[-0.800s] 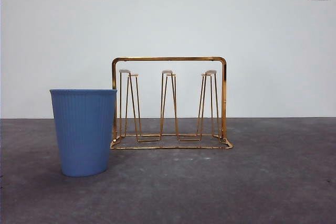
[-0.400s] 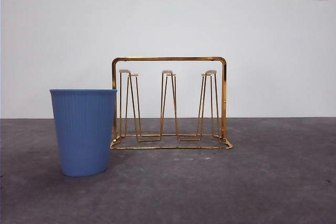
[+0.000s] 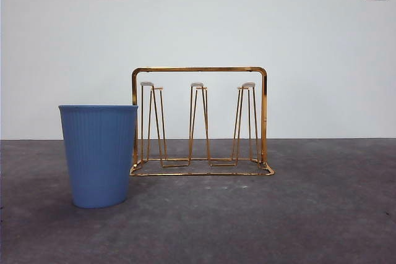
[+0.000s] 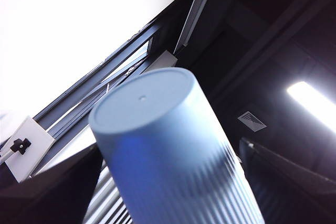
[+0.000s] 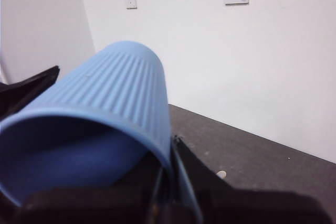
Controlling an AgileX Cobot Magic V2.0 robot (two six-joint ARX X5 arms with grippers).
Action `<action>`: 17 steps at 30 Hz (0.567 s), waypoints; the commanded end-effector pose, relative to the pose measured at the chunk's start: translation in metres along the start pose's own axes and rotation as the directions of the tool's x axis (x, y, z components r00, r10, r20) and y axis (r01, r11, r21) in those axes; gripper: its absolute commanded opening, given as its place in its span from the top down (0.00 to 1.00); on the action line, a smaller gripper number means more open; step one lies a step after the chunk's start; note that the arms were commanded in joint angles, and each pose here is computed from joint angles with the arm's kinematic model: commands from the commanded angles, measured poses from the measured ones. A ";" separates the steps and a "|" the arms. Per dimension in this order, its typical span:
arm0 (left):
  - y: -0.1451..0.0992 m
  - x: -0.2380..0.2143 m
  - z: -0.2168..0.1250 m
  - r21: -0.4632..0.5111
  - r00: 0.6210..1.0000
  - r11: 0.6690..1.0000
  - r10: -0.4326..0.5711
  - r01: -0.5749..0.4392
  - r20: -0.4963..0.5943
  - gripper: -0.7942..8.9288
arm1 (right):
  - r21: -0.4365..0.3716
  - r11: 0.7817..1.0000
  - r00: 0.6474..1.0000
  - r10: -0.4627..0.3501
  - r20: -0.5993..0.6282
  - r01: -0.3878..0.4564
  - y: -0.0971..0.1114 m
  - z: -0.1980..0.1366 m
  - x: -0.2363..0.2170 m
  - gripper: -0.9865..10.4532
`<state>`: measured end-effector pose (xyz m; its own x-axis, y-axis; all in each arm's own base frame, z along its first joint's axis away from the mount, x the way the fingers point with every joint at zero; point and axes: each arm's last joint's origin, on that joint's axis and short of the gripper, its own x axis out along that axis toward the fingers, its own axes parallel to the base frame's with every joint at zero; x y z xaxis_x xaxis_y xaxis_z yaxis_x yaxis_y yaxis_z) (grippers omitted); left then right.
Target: Pick up cup 1,put cup 1 in the cup rack,pick up cup 2,put cup 2 in the cup rack
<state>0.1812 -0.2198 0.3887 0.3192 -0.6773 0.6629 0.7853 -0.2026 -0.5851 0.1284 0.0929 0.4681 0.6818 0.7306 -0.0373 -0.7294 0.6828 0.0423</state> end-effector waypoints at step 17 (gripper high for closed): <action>-0.003 0.000 -0.002 0.002 0.996 0.999 -0.049 0.049 -0.074 0.93 | 0.018 1.000 0.987 -0.011 -0.162 0.014 -0.002 -0.018 0.005 0.92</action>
<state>0.1816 -0.2216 0.3863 0.2913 -0.7156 0.6348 0.7639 -0.2255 -0.6046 0.1259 0.0913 0.4611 0.6713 0.7303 -0.1265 -0.7318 0.6801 0.0436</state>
